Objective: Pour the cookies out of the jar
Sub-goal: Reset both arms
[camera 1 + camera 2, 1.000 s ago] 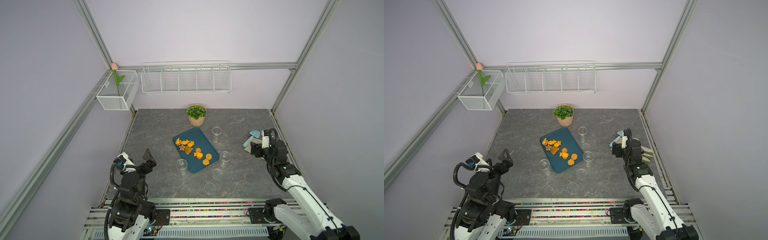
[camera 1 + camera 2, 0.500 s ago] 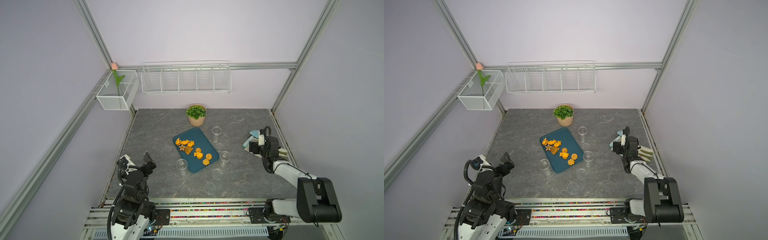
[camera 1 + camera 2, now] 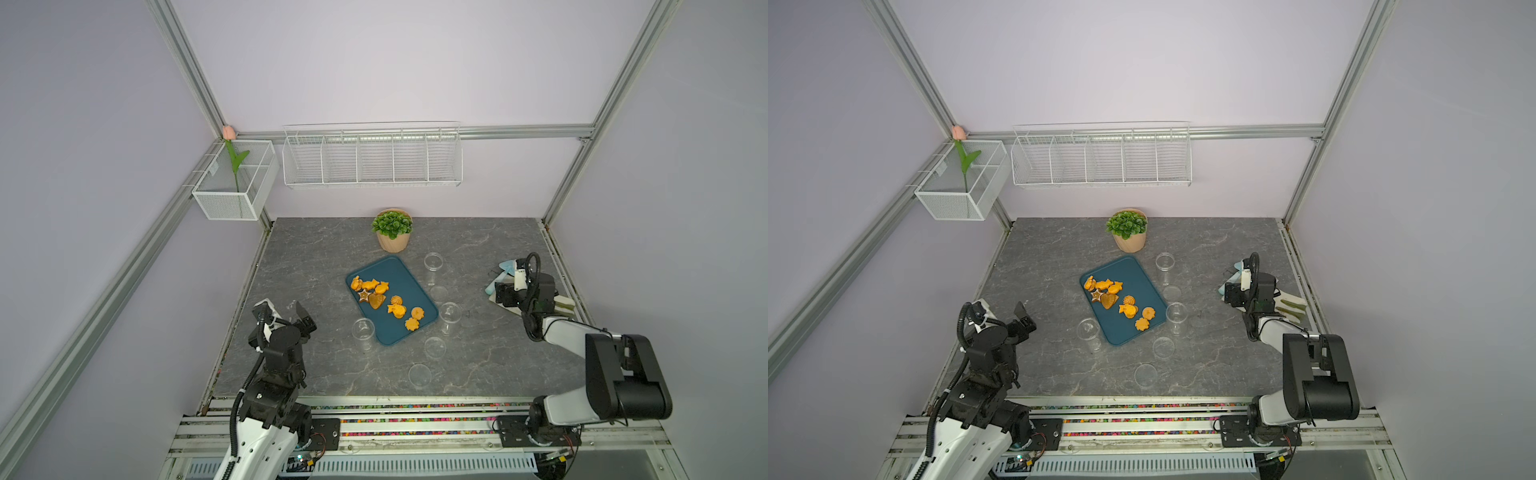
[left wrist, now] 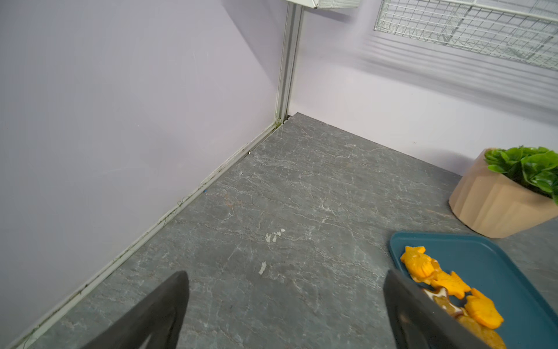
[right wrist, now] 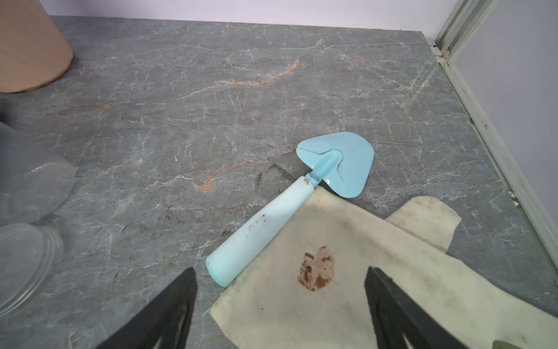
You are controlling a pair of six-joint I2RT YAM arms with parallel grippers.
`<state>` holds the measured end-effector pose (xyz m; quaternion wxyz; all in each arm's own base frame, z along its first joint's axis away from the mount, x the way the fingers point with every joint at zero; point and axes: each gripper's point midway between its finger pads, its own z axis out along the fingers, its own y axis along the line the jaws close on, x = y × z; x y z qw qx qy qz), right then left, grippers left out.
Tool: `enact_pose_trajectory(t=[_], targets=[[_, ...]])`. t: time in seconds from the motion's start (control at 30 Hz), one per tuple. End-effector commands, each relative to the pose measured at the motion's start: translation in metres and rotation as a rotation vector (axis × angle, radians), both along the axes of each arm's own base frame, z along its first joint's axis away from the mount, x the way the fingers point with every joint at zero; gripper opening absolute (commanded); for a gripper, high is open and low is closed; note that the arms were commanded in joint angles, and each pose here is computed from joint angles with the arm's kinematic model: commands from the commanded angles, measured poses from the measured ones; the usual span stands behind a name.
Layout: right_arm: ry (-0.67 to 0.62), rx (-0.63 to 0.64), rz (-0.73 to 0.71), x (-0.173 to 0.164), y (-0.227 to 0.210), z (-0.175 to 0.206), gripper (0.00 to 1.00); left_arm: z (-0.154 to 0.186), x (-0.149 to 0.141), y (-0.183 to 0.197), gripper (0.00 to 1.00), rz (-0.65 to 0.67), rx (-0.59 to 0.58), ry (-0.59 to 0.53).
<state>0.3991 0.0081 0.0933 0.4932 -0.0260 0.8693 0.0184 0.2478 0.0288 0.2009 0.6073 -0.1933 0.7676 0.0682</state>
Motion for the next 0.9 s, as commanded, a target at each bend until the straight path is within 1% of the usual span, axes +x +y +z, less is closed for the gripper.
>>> enact_pose_trajectory(t=[0.0,0.13,0.23,0.4,0.53,0.6,0.7,0.87], targets=[[-0.056,-0.012,0.031,0.006,0.002,0.008,0.89,0.015,0.014,-0.001,1.0,0.002,0.057,-0.069],[-0.065,-0.011,0.047,0.009,0.004,0.004,0.89,0.008,0.034,-0.005,1.0,-0.006,0.108,-0.059],[-0.061,-0.012,0.05,0.01,0.005,0.002,0.89,0.0,0.047,-0.008,1.0,-0.012,0.119,-0.036],[-0.065,-0.012,0.051,0.011,0.005,0.002,0.89,-0.008,0.065,-0.005,1.0,0.049,0.072,-0.01],[-0.066,-0.013,0.049,0.011,0.005,0.002,0.89,-0.02,0.082,-0.001,1.0,0.072,0.093,0.022],[-0.072,-0.013,0.049,0.01,0.005,0.003,0.89,-0.025,0.09,0.003,1.0,0.082,0.121,0.04],[-0.081,-0.013,0.049,0.008,0.005,0.003,0.89,-0.038,0.099,0.01,1.0,0.092,0.142,0.07],[-0.087,-0.013,0.049,0.008,0.005,0.004,0.89,-0.054,0.11,0.013,1.0,0.087,0.152,0.079]])
